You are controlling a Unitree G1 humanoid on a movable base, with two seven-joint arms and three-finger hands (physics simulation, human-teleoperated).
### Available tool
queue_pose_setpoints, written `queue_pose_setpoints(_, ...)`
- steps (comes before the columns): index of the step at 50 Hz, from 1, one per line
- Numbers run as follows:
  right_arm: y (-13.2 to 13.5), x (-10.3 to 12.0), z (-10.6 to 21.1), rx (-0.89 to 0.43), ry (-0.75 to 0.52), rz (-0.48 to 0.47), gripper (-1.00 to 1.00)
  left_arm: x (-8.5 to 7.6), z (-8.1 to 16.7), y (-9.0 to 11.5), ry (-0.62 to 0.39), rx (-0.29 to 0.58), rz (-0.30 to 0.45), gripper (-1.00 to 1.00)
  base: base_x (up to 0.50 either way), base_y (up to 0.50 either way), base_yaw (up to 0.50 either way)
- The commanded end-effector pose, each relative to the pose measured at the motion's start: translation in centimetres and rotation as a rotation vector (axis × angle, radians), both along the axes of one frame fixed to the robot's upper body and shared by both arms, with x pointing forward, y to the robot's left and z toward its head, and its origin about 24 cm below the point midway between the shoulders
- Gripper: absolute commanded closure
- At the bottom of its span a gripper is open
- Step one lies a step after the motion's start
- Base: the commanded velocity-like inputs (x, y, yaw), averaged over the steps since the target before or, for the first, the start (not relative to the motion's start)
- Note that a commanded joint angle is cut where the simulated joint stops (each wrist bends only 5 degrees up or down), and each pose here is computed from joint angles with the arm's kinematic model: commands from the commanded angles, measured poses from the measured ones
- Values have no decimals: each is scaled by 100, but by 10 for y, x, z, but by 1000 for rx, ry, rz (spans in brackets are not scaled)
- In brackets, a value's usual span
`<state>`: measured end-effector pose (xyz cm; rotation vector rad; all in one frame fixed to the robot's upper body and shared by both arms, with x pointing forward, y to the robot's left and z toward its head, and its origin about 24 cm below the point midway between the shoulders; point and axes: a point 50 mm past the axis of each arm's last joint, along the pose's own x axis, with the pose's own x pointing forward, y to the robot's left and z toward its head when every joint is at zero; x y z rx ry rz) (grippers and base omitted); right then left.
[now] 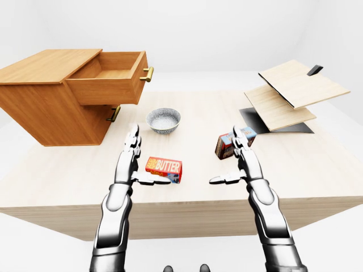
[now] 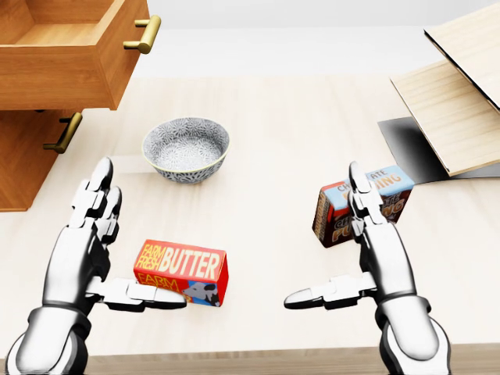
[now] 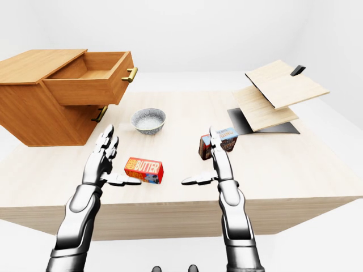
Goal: Close the top drawer of the cabinet.
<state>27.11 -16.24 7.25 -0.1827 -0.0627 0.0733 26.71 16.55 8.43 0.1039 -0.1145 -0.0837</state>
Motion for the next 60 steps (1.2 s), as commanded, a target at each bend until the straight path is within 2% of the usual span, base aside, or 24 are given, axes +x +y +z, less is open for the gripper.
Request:
queue_pose_setpoints(1, -3, 18, 29, -33, -97, 16, -100, 16, 30, -1, -104, 33, -61, -100, 0, 0, 0)
queue_pose_setpoints(5, -1, 22, 35, -41, -116, 26, -100, 26, 31, 2, -95, 42, -45, -100, 0, 0, 0)
queue_pose_setpoints(10, 5, 22, 54, -62, -191, 49, -100, 32, 46, 6, -146, 31, -23, -100, 0, 0, 0)
queue_pose_setpoints(18, 13, 21, 82, -87, -305, 71, -100, 21, 90, 1, -340, 12, -31, -100, 0, 0, 0)
queue_pose_setpoints(25, 15, 18, 99, -97, -378, 84, -100, 5, 104, -1, -421, 3, -48, -100, 0, 0, 0)
queue_pose_setpoints(34, 12, 15, 108, -94, -415, 86, -100, 5, 102, -1, -414, 12, -59, -100, 0, 0, 0)
queue_pose_setpoints(39, 13, 14, 101, -96, -386, 95, -100, 4, 101, -2, -412, 16, -64, -100, 0, 0, 0)
queue_pose_setpoints(60, 11, 8, 98, -107, -380, 101, -100, 6, 97, -3, -391, 42, -70, -100, 28, 0, 0)
